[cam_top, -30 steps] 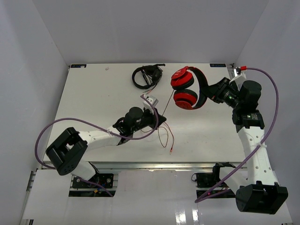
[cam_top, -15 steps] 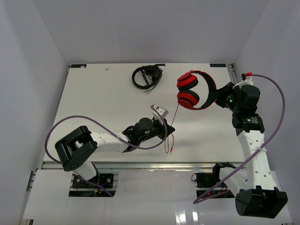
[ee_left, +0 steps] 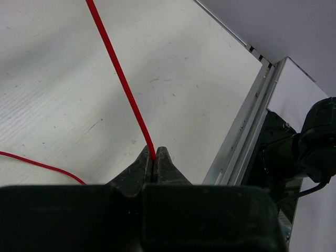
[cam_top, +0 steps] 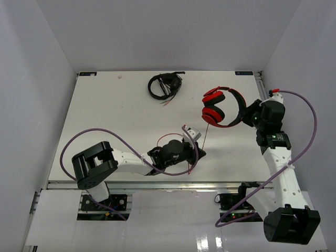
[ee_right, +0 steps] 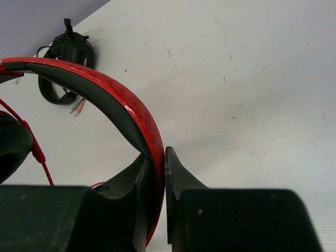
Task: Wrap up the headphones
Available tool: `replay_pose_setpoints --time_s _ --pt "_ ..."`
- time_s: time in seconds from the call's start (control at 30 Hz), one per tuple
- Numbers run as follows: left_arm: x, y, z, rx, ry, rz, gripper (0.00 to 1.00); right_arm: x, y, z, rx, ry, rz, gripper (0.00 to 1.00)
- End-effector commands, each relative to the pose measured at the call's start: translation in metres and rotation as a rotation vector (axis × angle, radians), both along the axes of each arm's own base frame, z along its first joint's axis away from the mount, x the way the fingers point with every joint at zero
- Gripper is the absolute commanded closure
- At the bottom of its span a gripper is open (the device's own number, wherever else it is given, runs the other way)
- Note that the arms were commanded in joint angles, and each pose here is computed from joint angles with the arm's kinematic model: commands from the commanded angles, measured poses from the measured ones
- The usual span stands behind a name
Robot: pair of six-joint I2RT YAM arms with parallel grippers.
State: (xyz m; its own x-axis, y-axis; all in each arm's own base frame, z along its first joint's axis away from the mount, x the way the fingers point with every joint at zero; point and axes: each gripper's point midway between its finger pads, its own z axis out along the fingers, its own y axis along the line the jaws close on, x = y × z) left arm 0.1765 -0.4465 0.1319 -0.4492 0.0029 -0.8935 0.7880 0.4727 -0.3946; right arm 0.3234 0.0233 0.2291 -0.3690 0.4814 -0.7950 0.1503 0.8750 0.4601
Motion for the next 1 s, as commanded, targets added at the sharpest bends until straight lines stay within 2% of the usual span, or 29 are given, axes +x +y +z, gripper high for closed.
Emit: replay_pose_setpoints --time_s 0.0,0.53,0.97 --pt "-0.018 -0.009 -0.001 0.031 0.006 -0.041 0.94 0.021 -0.024 0.053 -0.055 -0.239 -0.113 0.92" --pt "-0.067 -0.028 0.008 0.000 -0.005 -0.182 0.87 0.021 -0.039 0.027 -0.168 -0.235 -0.149 0.92" --pt "-0.079 -0.036 0.003 -0.012 0.012 -0.239 0.82 0.021 -0.035 0.021 -0.167 -0.236 -0.129 0.92"
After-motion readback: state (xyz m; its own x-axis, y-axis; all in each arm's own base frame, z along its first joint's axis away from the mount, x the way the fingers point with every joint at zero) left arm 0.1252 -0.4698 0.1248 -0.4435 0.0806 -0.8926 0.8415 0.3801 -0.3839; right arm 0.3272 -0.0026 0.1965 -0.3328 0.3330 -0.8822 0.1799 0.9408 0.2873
